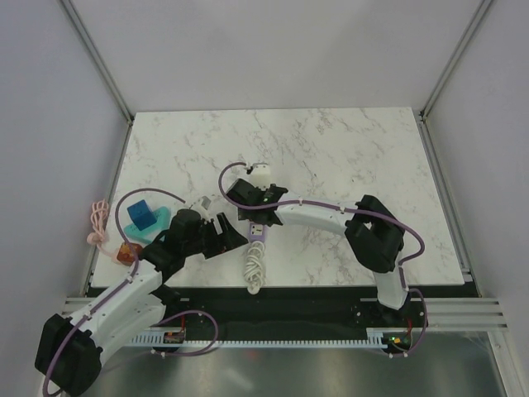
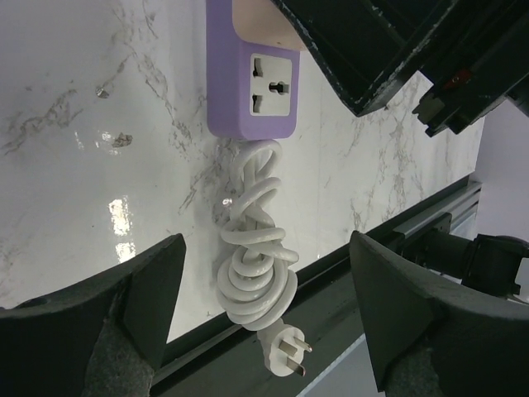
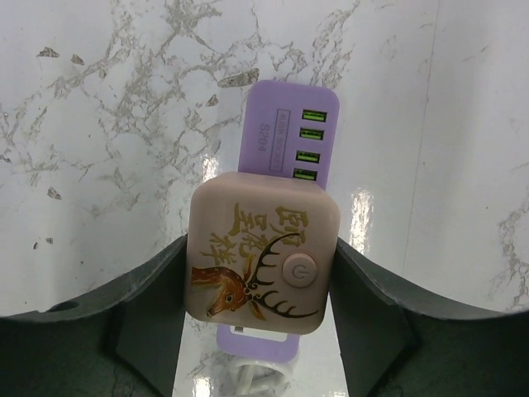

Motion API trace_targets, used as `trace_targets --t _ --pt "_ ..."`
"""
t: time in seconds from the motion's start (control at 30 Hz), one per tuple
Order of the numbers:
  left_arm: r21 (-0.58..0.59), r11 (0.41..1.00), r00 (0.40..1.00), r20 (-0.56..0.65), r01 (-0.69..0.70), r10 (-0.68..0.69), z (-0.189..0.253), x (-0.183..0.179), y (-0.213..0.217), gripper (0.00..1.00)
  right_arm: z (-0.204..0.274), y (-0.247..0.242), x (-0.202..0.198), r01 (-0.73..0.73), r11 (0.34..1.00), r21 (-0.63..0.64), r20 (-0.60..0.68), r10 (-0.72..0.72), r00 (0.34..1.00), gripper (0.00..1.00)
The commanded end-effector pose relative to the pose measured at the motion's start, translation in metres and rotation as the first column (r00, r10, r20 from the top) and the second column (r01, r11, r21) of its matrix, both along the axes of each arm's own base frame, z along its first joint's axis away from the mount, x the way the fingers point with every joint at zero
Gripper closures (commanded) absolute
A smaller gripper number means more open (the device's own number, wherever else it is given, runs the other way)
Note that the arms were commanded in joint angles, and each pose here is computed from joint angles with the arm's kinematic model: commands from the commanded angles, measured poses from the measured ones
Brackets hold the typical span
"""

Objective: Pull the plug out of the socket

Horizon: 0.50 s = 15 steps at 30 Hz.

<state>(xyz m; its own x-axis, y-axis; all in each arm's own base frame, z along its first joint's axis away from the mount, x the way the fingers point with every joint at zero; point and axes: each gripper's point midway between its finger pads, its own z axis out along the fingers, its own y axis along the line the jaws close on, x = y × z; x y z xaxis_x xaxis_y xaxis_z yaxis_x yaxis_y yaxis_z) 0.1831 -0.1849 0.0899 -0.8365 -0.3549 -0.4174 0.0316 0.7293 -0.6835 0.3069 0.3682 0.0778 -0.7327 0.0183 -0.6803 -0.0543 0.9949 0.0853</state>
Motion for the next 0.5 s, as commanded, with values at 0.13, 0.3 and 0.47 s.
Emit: trace_targets --t 0.13,0.3,0.47 --pt "-0.074 0.996 0.998 0.010 0.055 -0.054 -0.002 0.004 -0.016 0.06 0.002 -0.022 0.003 -0.071 0.989 0.132 -0.010 0.073 0.997 0.72" --pt "-0.100 0.991 0.996 0.001 0.085 -0.086 -0.007 0.008 -0.026 0.05 0.008 -0.029 -0.009 -0.146 0.960 0.240 -0.019 0.154 0.988 1.00" --pt "-0.117 0.987 0.994 -0.002 0.108 -0.109 -0.010 0.021 -0.038 0.05 0.016 -0.037 -0.010 -0.146 0.936 0.322 -0.013 0.158 0.987 1.00"
